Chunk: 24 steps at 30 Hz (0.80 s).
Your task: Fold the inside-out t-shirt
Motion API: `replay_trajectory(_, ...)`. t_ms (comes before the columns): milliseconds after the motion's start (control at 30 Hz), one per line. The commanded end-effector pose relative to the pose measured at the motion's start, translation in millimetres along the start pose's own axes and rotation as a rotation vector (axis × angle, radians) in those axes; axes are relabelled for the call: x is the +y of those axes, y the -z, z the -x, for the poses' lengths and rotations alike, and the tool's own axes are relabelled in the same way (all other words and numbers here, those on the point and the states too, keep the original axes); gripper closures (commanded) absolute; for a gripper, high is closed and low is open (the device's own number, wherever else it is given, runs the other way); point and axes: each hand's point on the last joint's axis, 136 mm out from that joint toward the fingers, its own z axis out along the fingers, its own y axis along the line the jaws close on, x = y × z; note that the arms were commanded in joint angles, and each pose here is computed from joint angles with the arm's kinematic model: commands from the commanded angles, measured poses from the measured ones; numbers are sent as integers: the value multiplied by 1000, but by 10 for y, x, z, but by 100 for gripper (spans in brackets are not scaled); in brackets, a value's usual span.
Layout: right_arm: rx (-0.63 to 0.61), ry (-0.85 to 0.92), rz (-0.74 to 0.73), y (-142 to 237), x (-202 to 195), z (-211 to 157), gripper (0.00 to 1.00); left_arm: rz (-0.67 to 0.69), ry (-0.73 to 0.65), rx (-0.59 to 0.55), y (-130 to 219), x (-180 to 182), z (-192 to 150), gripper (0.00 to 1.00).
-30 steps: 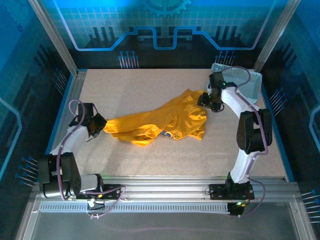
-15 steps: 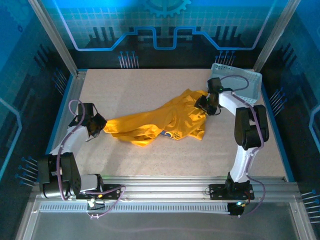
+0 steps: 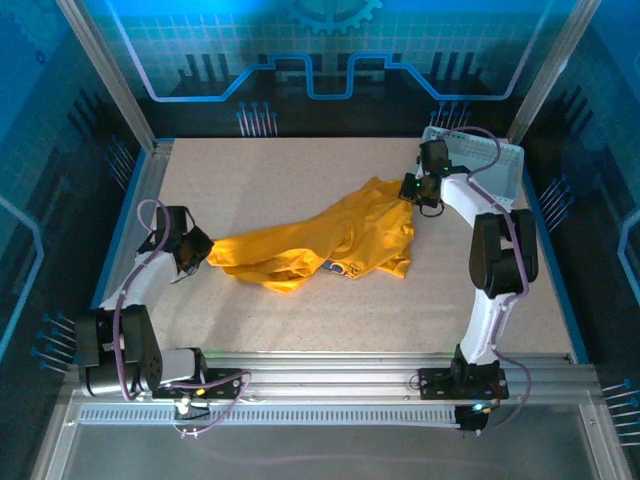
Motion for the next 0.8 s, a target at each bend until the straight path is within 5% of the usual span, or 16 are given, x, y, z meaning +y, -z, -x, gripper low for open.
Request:
replay_trajectory(0, -161, 77, 25, 441, 80, 204, 100, 3, 10, -31, 61, -2, 101, 100)
replay_trajectory(200, -216, 14, 15, 610, -141, -216, 100, 11, 7, -36, 56, 16, 108, 100)
replay_trajectory(367, -13, -170, -49, 247, -463, -879, 99, 7, 9, -36, 50, -1, 122, 100)
replay_trajectory(467, 71, -240, -79, 56, -620, -1125, 71, 9, 8, -39, 51, 8, 130, 100)
replay_trajectory(767, 33, -351, 111, 175, -744, -671, 49, 12, 8, -38, 47, 26, 124, 100)
